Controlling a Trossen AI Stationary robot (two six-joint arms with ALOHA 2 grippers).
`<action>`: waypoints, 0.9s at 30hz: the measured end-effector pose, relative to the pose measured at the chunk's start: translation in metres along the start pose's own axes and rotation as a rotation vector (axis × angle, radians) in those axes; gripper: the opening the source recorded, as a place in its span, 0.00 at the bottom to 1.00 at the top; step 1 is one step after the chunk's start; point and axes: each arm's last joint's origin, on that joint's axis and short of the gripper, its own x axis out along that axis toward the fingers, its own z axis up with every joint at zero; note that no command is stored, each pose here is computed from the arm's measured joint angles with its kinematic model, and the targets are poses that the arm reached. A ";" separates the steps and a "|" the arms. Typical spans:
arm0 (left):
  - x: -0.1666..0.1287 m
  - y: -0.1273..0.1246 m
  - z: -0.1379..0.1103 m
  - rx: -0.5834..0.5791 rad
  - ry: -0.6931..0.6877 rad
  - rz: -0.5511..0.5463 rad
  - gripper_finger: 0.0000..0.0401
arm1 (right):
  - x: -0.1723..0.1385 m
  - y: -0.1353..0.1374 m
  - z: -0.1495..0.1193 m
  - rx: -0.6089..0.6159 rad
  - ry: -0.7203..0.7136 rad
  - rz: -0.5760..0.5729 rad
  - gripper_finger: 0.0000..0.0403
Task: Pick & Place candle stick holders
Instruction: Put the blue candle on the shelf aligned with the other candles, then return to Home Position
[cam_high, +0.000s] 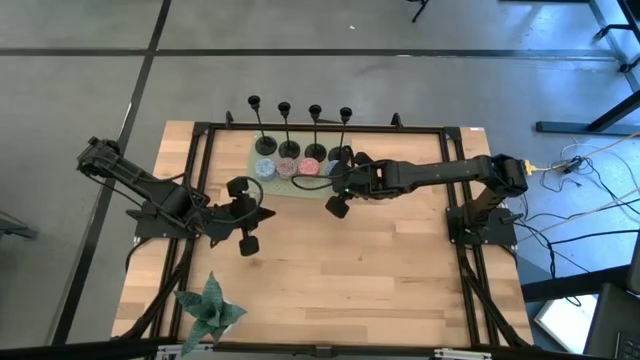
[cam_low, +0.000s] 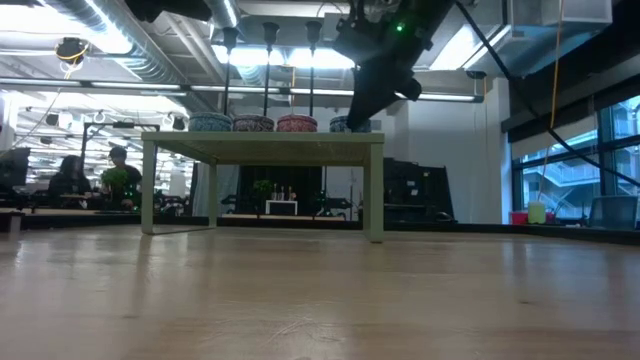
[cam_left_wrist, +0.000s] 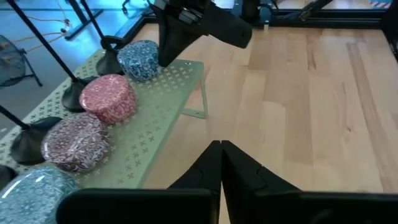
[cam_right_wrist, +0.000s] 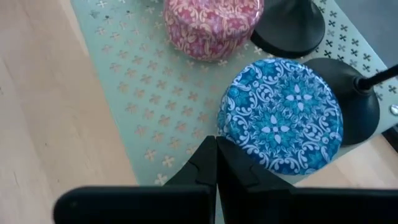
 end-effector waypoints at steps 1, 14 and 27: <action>0.000 0.000 0.000 0.000 -0.003 0.007 0.00 | 0.000 0.000 0.000 0.001 -0.002 0.000 0.01; -0.003 0.006 0.003 -0.008 -0.070 0.151 0.01 | -0.035 0.023 0.004 -0.126 0.004 0.125 0.01; -0.091 0.071 0.013 0.016 -0.313 0.090 0.01 | -0.144 -0.026 -0.024 -0.281 -0.187 0.126 0.01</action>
